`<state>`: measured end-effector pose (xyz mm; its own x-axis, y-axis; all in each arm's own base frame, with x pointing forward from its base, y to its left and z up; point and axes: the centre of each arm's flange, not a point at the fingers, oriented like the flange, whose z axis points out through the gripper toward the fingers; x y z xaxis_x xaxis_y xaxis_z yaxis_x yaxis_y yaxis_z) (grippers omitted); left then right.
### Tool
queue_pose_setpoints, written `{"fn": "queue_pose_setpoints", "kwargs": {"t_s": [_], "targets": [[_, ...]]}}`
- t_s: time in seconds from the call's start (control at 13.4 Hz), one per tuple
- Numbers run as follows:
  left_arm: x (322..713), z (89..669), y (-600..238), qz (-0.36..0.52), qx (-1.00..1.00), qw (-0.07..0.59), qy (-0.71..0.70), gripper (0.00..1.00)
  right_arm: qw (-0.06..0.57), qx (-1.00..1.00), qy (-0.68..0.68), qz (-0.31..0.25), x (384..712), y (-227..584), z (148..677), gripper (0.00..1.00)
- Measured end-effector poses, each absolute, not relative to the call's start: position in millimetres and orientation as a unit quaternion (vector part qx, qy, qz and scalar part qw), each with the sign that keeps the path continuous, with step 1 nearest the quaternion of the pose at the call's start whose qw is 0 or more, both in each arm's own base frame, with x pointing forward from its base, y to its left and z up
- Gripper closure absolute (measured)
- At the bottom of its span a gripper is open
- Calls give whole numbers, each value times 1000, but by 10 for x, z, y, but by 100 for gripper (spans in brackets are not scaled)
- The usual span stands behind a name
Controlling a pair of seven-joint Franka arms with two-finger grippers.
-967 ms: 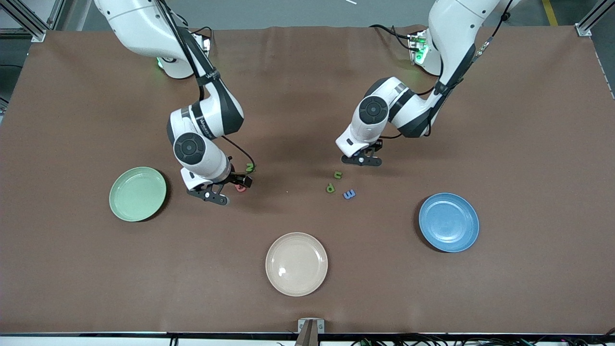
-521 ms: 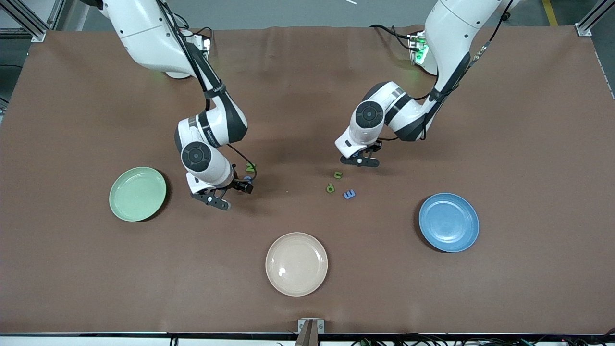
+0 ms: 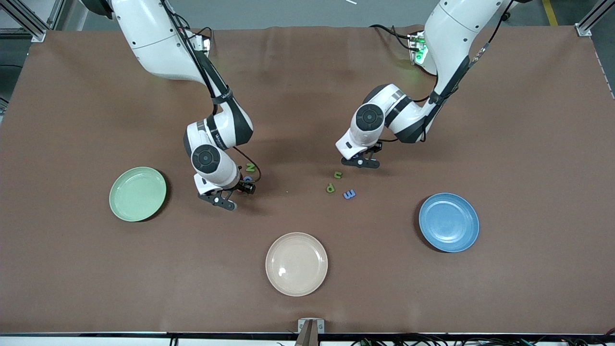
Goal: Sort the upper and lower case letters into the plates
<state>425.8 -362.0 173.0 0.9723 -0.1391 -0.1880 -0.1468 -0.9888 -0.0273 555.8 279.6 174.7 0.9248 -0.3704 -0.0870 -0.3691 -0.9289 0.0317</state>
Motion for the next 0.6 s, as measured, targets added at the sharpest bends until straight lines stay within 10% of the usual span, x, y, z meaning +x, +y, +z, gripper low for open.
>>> {"fn": "queue_pose_setpoints", "kwargs": {"t_s": [0.6], "targets": [[4380, 1738, -3588, 88, -994, 18, 54, 74, 4, 981, -189, -42, 5585, 2816, 1784, 57]]}}
